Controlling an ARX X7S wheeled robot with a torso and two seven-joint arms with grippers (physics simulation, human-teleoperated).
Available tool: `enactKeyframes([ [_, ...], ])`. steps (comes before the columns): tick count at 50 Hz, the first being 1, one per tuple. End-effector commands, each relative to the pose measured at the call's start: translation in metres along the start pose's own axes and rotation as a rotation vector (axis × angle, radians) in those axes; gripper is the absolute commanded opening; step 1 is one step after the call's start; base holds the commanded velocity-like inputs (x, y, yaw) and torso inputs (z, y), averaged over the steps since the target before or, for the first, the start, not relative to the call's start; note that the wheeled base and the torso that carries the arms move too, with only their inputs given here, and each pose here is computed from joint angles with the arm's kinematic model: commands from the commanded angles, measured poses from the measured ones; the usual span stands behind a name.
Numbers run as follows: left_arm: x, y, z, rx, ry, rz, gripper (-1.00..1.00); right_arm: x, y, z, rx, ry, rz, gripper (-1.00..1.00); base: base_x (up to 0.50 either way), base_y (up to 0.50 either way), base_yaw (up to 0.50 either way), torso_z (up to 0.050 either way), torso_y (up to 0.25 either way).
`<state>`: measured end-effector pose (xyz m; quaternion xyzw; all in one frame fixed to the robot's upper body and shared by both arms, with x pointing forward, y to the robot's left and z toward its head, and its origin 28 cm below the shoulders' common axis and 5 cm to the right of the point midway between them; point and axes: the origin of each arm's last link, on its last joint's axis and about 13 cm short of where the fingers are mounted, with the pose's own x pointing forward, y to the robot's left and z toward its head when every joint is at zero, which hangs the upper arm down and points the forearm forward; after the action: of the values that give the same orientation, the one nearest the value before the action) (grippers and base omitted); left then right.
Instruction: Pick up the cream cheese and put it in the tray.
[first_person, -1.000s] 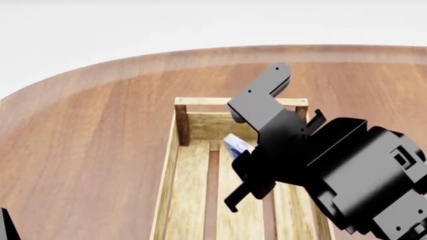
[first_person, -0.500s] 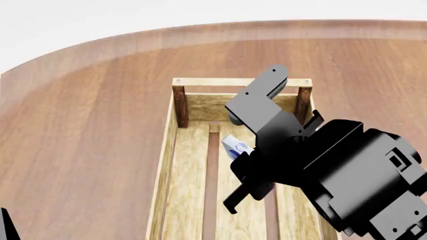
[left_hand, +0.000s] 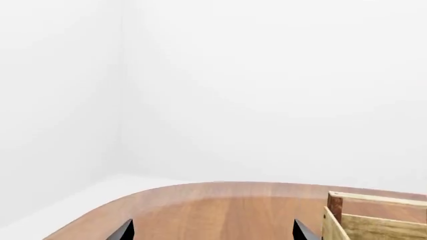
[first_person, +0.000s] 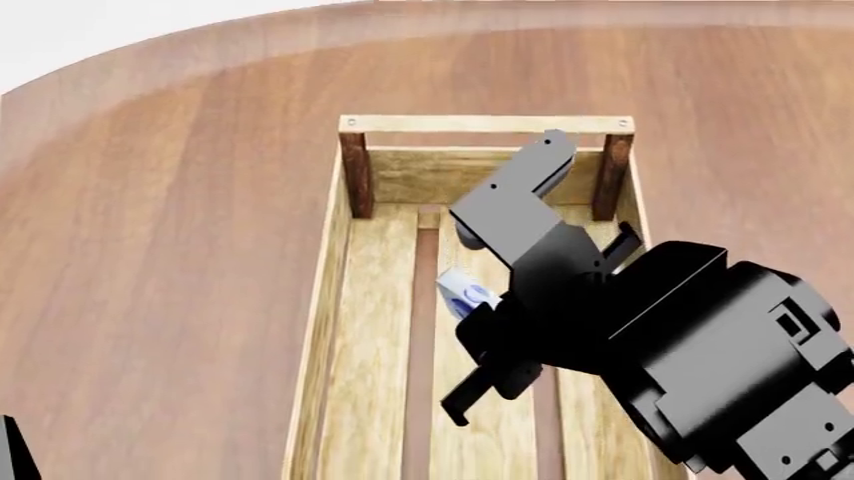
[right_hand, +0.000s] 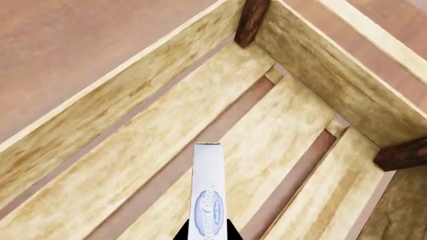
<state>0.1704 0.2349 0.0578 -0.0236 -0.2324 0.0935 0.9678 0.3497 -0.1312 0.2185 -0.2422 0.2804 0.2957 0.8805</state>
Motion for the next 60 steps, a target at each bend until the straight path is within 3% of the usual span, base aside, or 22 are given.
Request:
enactKeyframes([
  [1,0.0,-0.0002,0.0002,0.001,0.0,-0.001,1.0,0.0001,-0.0027,0.0009,-0.002,-0.009,-0.011,-1.0,0.0,0.0,0.0,0.0,-0.09],
  [60,-0.0002,-0.0004,0.0007,0.002,0.001,-0.004,1.0,0.0051,-0.0027,-0.0019,-0.015,0.026,-0.036,-1.0,0.0,0.0,0.0,0.0,-0.09],
])
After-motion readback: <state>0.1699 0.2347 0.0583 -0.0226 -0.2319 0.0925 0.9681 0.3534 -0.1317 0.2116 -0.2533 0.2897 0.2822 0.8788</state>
